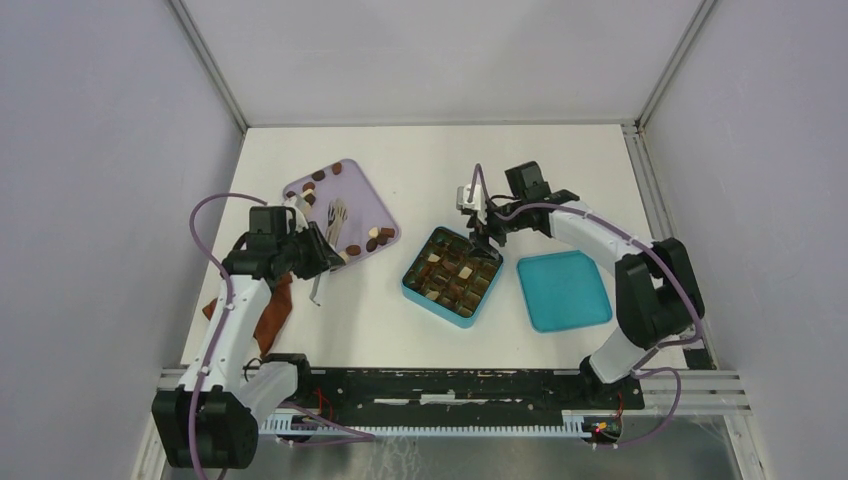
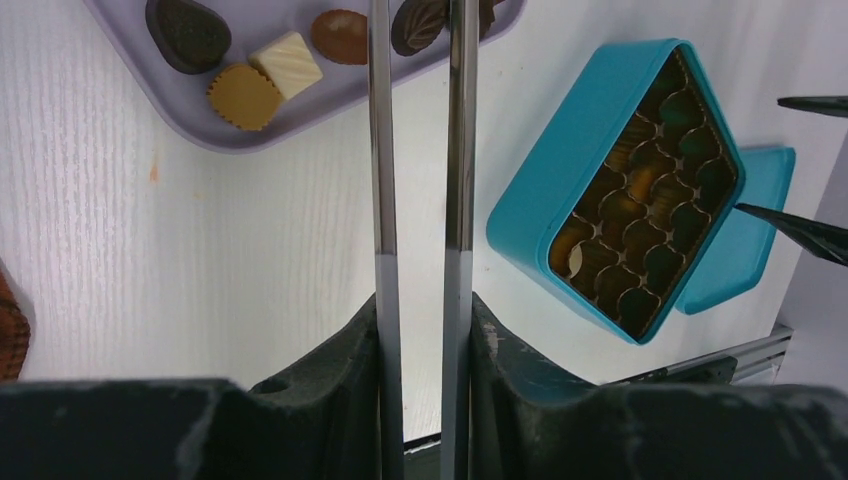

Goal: Pack the chocolate
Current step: Pick up the packing box from the center of the board.

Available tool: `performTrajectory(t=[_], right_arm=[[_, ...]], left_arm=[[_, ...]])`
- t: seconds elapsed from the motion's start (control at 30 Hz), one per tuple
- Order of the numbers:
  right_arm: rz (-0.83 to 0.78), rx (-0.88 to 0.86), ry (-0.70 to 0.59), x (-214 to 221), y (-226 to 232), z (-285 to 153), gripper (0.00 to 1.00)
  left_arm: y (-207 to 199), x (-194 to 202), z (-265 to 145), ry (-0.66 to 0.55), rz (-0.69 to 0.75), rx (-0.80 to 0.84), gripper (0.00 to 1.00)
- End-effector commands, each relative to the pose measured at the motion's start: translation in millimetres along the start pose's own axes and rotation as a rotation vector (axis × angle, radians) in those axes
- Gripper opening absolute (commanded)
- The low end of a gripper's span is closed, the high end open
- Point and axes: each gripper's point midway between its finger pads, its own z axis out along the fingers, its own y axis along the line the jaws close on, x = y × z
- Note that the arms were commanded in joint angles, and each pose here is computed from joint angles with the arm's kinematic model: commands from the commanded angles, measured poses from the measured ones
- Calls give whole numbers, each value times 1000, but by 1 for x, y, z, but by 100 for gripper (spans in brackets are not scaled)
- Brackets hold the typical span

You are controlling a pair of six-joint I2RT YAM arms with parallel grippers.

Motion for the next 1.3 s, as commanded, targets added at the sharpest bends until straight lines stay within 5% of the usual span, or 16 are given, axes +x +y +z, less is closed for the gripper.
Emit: performTrajectory(t=[0.0,0.57,0.87,1.13,1.27], right_arm=[[-64,59,31,-15,-42,9,76],[98,59,204,14,-54,46,68],[105,66,256,25,-51,54,45],[54,160,153,-12,-56,33,1],[18,244,92,-37,-62,14,0]], left_arm=[[-19,-17,-7,-87,-2,88,2],[-24,-11,-16,-91,11,117,2],[-33,-5,-26,-94,12,166,2],[-47,2,-34,-99,12,254,2],[-52,8,-39,-96,23,291,2]])
